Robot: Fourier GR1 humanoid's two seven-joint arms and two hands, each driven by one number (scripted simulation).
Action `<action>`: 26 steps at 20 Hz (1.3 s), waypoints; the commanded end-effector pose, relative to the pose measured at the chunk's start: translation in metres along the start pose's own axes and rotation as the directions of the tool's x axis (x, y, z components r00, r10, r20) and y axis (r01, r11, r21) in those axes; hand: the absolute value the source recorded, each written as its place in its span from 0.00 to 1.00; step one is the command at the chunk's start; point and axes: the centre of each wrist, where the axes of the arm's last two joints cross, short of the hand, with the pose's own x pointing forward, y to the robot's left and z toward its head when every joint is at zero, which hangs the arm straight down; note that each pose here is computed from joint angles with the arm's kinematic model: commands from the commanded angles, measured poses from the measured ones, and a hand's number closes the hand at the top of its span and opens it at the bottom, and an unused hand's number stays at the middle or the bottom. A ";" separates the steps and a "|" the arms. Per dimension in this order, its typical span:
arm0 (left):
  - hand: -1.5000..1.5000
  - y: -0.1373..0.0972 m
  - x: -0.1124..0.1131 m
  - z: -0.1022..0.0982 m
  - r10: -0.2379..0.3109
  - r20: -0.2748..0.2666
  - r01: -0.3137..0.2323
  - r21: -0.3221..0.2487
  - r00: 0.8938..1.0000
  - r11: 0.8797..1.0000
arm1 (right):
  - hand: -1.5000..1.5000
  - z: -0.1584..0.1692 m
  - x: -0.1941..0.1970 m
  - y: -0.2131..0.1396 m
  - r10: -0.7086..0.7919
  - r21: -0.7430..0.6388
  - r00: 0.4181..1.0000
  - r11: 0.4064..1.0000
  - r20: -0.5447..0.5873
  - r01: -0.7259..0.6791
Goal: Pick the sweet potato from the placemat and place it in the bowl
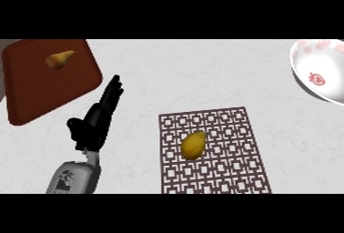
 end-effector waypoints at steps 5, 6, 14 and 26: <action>0.50 0.003 -0.001 -0.001 -0.002 0.017 0.002 -0.010 1.000 1.000 | 1.00 -0.011 -0.043 0.035 0.020 0.037 1.000 0.999 -0.002 -0.020; 0.50 0.000 0.001 0.004 0.007 0.024 -0.007 -0.002 1.000 1.000 | 1.00 -0.021 -0.046 0.048 0.026 0.049 1.000 0.998 -0.009 -0.025; 0.50 -0.006 0.007 -0.002 -0.011 0.029 0.012 -0.020 1.000 1.000 | 0.00 -0.004 -0.062 0.061 -0.086 0.251 0.986 0.961 -0.140 0.119; 0.50 -0.002 0.005 -0.002 -0.006 0.013 0.006 -0.012 1.000 1.000 | 0.00 -0.019 -0.062 0.058 -0.384 0.038 0.923 0.923 0.036 0.383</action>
